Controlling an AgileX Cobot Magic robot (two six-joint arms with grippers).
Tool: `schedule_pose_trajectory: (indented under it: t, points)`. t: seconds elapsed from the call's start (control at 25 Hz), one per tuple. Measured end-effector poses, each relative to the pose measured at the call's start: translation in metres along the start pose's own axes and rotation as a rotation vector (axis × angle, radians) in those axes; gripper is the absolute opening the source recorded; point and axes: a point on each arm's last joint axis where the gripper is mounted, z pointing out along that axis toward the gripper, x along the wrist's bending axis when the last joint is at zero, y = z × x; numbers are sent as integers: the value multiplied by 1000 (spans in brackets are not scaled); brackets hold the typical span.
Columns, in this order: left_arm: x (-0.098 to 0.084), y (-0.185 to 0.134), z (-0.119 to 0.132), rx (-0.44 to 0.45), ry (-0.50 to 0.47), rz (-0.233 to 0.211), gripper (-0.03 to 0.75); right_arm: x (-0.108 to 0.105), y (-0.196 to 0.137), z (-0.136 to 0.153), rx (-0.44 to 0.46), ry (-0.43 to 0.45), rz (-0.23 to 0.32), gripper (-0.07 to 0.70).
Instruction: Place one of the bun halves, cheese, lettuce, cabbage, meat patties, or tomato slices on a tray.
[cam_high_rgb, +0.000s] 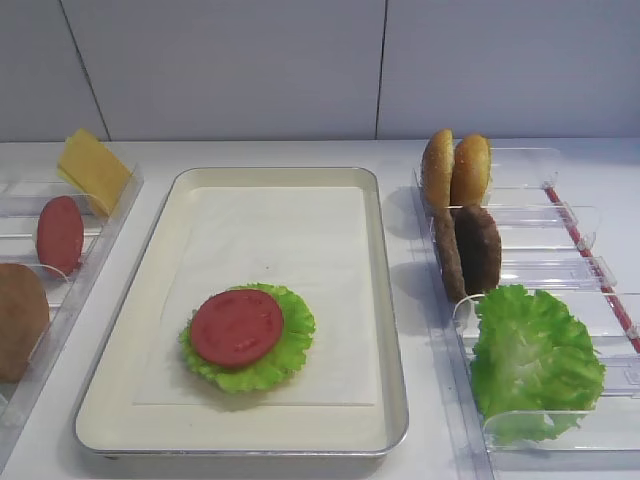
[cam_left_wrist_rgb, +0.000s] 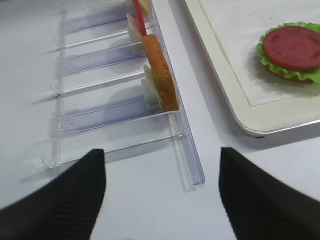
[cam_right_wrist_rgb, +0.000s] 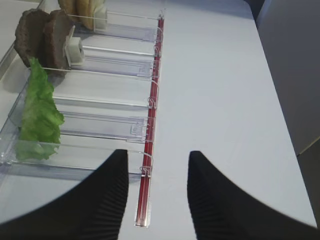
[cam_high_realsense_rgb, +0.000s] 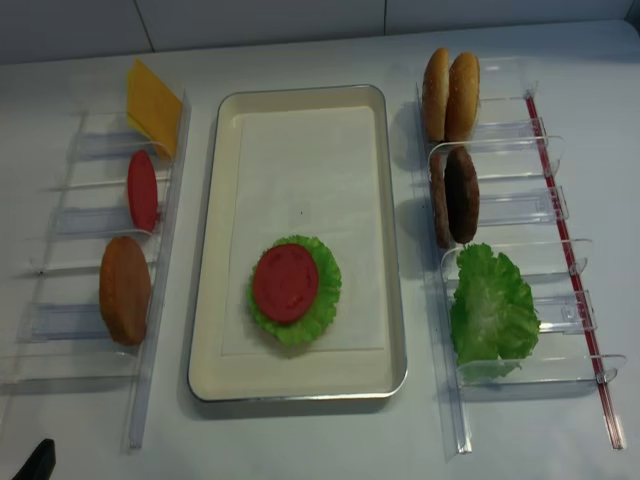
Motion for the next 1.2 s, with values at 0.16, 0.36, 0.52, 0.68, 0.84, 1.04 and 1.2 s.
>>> schedule_pose_trajectory:
  t: [0.16, 0.36, 0.52, 0.68, 0.84, 1.04, 1.2]
  points:
    - [0, 0, 0, 0, 0, 24, 485, 0, 0, 0, 0, 0, 0, 332]
    - [0, 0, 0, 0, 0, 32, 485, 0, 0, 0, 0, 0, 0, 332]
    - [0, 0, 0, 0, 0, 0, 484, 0, 0, 0, 0, 0, 0, 332]
    - [0, 0, 0, 0, 0, -26, 482, 0, 0, 0, 0, 0, 0, 332]
    - [0, 0, 0, 0, 0, -31, 482, 0, 0, 0, 0, 0, 0, 332]
    - [0, 0, 0, 0, 0, -33, 482, 0, 0, 0, 0, 0, 0, 332]
    - [0, 0, 0, 0, 0, -34, 475, 0, 0, 0, 0, 0, 0, 332]
